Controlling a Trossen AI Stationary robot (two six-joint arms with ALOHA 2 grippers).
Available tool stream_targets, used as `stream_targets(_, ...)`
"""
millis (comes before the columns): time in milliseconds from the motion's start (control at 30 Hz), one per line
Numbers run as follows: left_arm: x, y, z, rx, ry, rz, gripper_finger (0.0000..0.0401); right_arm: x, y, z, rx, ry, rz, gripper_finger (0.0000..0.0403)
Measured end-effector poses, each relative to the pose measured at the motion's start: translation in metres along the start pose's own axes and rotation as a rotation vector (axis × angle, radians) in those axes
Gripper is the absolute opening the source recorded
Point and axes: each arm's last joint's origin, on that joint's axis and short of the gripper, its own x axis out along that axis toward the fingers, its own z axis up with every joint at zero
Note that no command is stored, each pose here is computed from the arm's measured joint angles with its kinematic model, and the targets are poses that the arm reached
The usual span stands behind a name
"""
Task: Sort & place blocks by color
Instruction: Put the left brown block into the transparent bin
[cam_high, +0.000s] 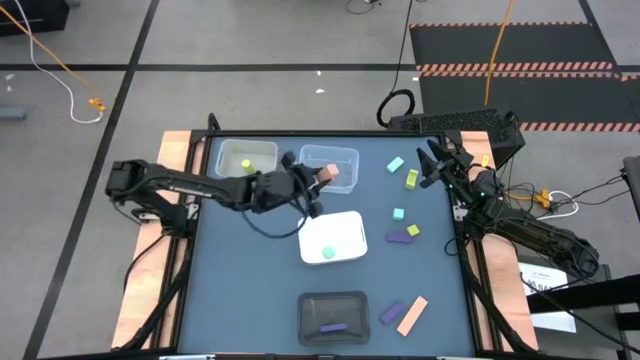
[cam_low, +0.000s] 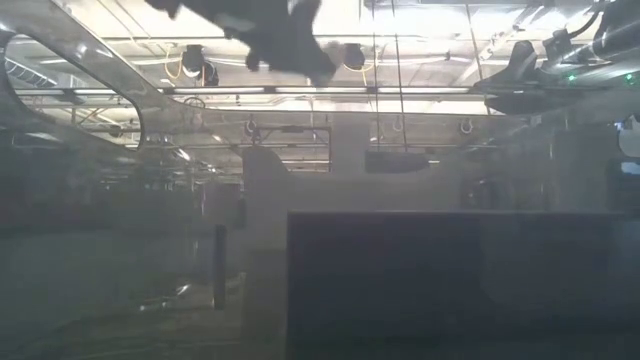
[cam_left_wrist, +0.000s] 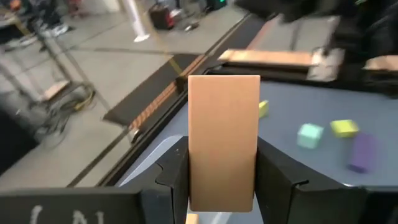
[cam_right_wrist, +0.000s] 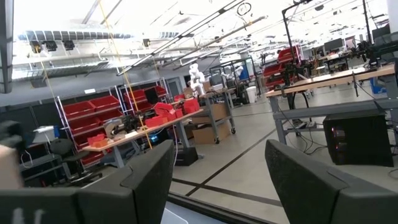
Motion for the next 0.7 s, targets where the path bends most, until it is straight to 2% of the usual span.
stream_targets(233,0.045,0.027,-0.034,-0.171,0.127,0.079,0.0131,0.0,0.0,0.0,0.0,0.0,0.0,0.0247)
stream_targets(433,0.066,0.041,-0.054,-0.303,0.197,0.029,0.0131,0.0,0.0,0.0,0.001,-0.003,0.0,0.0247)
stream_targets(700,0.071,0.041,-0.058,-0.322,0.209,0.012,0.0131,0.0,0.0,0.0,0.001,-0.003,0.0,0.0247)
